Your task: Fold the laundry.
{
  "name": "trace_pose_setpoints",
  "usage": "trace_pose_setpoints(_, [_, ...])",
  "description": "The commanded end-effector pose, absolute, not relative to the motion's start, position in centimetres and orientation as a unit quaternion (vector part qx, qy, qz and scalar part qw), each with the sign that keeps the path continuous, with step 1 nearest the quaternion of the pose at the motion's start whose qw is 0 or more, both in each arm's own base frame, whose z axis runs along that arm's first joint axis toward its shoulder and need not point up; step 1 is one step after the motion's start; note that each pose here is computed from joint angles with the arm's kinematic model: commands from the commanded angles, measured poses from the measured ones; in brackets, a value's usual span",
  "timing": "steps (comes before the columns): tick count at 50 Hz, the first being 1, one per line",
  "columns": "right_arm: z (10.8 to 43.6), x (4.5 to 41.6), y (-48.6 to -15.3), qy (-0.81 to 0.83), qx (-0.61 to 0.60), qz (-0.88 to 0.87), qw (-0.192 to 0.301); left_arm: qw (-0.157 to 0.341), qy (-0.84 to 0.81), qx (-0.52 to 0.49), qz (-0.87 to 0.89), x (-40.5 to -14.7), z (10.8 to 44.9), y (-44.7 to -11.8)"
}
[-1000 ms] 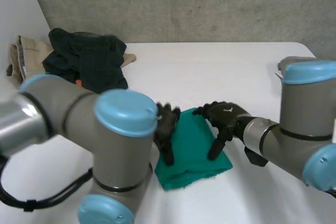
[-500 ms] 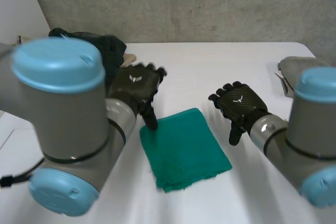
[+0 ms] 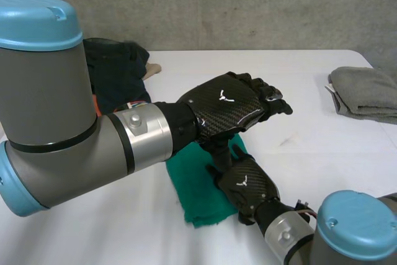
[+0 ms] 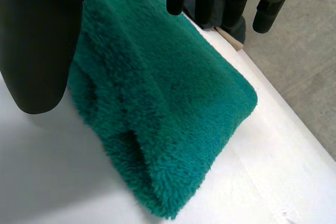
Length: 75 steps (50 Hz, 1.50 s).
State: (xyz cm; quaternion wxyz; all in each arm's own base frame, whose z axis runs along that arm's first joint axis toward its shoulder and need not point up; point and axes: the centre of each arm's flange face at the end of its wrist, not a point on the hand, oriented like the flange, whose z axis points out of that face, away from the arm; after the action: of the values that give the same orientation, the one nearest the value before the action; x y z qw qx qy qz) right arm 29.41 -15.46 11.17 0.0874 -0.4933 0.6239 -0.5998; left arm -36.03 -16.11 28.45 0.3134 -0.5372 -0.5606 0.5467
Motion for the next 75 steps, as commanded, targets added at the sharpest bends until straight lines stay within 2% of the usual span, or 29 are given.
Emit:
trace_pose_setpoints(1, [11.4,30.3,-16.9,0.607,-0.49,-0.62,0.079,0.313,-0.564,-0.536,0.545,-36.1,28.2,-16.0])
trace_pose_setpoints(20, [10.4,31.9,-19.3,0.606,-0.491,-0.621,0.078,0.314,-0.57,-0.533,0.541,-36.0,28.0,-16.1])
trace_pose_setpoints(32, [13.3,33.2,-21.4,0.581,-0.461,-0.666,0.083,0.312,-0.571,-0.528,0.546,-35.9,28.3,-16.6])
trace_pose_setpoints(35, [14.4,33.3,-23.2,0.578,-0.44,-0.683,0.078,0.311,-0.572,-0.523,0.55,-35.7,28.6,-16.9])
trace_pose_setpoints(40, [17.0,30.9,-28.9,0.587,-0.378,-0.714,0.048,0.316,-0.572,-0.51,0.559,-35.7,29.5,-17.3])
trace_pose_setpoints(43, [18.6,30.0,-31.2,0.576,-0.355,-0.735,0.034,0.32,-0.568,-0.504,0.567,-35.7,30.3,-17.3])
trace_pose_setpoints(48, [24.3,26.0,-37.9,0.536,-0.283,-0.795,-0.023,0.321,-0.552,-0.494,0.59,-35.6,32.2,-17.5])
trace_pose_setpoints(53, [27.7,21.4,-43.3,0.504,-0.221,-0.833,-0.058,0.327,-0.546,-0.486,0.599,-35.8,32.8,-17.6])
trace_pose_setpoints(58, [26.5,16.2,-48.9,0.502,-0.186,-0.839,-0.096,0.334,-0.548,-0.479,0.599,-35.9,32.8,-17.7])
trace_pose_setpoints(61, [22.8,13.4,-51.9,0.527,-0.185,-0.822,-0.111,0.335,-0.551,-0.479,0.595,-35.9,32.5,-17.7])
trace_pose_setpoints(62, [20.7,12.4,-52.9,0.546,-0.192,-0.808,-0.11,0.335,-0.553,-0.479,0.594,-35.9,32.3,-17.7])
trace_pose_setpoints(65, [17.4,10.8,-54.0,0.583,-0.204,-0.779,-0.108,0.335,-0.558,-0.479,0.589,-35.9,31.9,-17.7])
trace_pose_setpoints(66, [15.5,9.9,-54.4,0.606,-0.213,-0.759,-0.112,0.335,-0.56,-0.48,0.586,-35.8,31.6,-17.7])
trace_pose_setpoints(70, [11.9,7.2,-54.4,0.65,-0.243,-0.707,-0.139,0.335,-0.566,-0.48,0.581,-35.8,31.2,-17.8])
trace_pose_setpoints(75, [10.2,5.2,-53.2,0.683,-0.275,-0.657,-0.16,0.334,-0.568,-0.481,0.579,-35.8,30.9,-17.8])
